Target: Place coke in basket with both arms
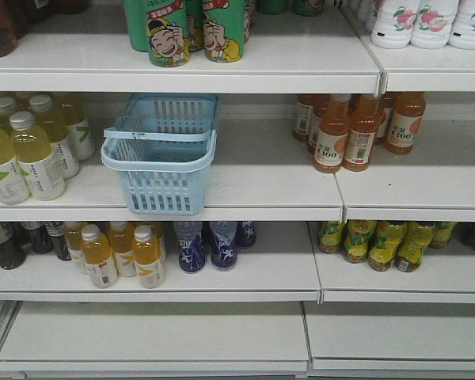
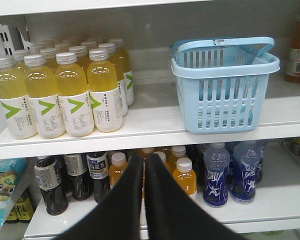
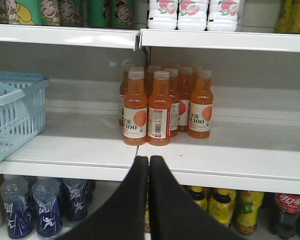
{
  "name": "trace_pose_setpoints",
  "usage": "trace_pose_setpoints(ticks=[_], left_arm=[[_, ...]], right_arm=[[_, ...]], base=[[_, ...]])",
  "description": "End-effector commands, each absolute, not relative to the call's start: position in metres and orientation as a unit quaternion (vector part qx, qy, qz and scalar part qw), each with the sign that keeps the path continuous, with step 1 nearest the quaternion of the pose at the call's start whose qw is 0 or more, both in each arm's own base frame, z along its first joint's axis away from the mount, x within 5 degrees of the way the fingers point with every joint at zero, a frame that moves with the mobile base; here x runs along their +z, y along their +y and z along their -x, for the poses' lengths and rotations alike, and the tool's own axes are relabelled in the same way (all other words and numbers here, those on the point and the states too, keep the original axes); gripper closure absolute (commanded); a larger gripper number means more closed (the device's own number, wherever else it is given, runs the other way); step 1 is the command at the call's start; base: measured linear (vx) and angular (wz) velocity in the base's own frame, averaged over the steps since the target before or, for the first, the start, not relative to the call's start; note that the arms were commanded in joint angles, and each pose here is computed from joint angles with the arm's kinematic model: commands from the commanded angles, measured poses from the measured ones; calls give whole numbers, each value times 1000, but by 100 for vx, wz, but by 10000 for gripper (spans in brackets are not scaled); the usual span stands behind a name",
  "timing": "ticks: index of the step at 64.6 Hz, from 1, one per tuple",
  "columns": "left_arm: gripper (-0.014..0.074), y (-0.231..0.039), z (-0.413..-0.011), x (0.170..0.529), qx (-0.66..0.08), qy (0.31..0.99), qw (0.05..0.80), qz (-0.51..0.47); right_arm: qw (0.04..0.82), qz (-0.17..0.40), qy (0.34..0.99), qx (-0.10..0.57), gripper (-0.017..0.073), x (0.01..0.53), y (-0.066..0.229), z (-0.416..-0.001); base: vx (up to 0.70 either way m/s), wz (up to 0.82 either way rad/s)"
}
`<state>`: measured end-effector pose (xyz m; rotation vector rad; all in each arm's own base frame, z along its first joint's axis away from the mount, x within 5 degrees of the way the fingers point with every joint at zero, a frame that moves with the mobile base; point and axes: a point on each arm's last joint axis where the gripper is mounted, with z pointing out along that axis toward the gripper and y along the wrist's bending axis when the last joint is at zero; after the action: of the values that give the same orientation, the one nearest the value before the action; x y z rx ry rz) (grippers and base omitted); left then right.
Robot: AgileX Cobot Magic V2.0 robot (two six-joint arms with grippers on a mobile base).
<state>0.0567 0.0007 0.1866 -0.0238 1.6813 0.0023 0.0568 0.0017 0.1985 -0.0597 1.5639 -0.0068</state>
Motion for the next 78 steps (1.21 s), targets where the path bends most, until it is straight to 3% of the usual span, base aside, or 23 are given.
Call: trace_pose_setpoints(ticks=[1,17,31,45,61,78], left_arm=[[600,1,-56,195,0,712,702,13],[600,1,-56,196,4,706,708,10],[600,2,-54,222,-46,621,780,57],[600,1,-68,267,-60,686,722,67],[600,0,-113,324,-67,745,660,72],[600,2,-140,323,-63,753,650,78]], right_arm=[[736,29,676,-8,568,202,2,-56],[736,29,676,-8,568,202,2,-56],[736,29,676,-8,568,202,2,-56],[736,29,676,-8,568,202,2,-56],[736,29,676,-8,568,202,2,-56],[736,29,676,-8,568,202,2,-56]], base=[[0,0],[0,0],[0,0],[0,0],[0,0],[0,0]])
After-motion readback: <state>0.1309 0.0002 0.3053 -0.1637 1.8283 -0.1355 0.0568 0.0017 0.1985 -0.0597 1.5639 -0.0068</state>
